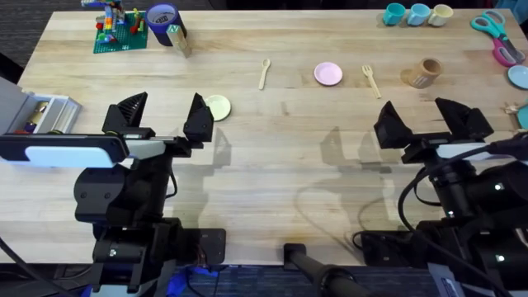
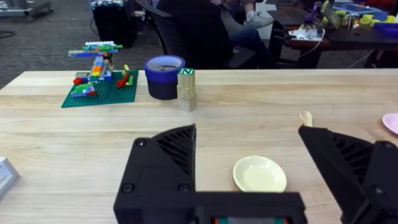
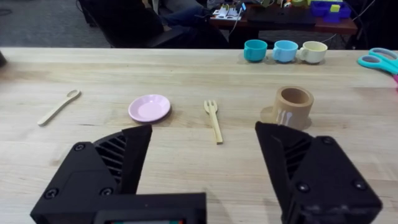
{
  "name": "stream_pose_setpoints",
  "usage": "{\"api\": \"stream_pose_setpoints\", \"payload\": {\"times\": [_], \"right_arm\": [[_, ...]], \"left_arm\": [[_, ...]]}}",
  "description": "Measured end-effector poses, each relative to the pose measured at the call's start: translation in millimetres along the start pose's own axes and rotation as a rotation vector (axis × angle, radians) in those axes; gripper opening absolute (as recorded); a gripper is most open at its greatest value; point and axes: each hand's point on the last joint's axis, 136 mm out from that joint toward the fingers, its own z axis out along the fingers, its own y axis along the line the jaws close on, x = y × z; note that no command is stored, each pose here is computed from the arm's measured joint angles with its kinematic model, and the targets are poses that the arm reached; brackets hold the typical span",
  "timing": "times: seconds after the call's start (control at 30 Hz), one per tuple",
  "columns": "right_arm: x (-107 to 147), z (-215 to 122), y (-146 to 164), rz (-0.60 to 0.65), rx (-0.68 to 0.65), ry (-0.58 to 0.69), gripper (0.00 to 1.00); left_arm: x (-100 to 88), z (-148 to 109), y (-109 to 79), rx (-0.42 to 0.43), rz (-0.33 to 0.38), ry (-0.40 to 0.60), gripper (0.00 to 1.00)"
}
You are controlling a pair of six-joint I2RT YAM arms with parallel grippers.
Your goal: Pick up a utensil and set it on the pink plate, then put the other utensil in the container.
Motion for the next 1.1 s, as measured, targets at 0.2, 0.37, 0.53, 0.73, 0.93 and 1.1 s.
{"api": "stream_pose_setpoints", "payload": {"times": [0.2,0.37,0.53,0.73,0.93,1.1], "right_arm": [[0,0,0,0.000,0.000,0.000,0.997],[0,0,0,0.000,0.000,0.000,0.996],[0,0,0,0.000,0.000,0.000,0.996],[0,0,0,0.000,0.000,0.003,0.996],[-2,-9,-3,-0.005,0.022,0.091,0.995],[-40,-21,-6,-0.041,0.037,0.127,0.995]], "left_arm": [[0.1,0,-0.1,0.000,0.002,0.000,0.995],[0.1,0,-0.1,0.000,0.002,0.000,0.995],[-0.2,0,-0.1,0.000,0.002,-0.001,0.995],[2.5,0,0.0,0.000,0.018,0.012,0.994],[9.9,-6,0.5,-0.002,0.031,0.115,0.994],[-30.2,-10,0.3,-0.003,0.033,0.101,0.994]]}}
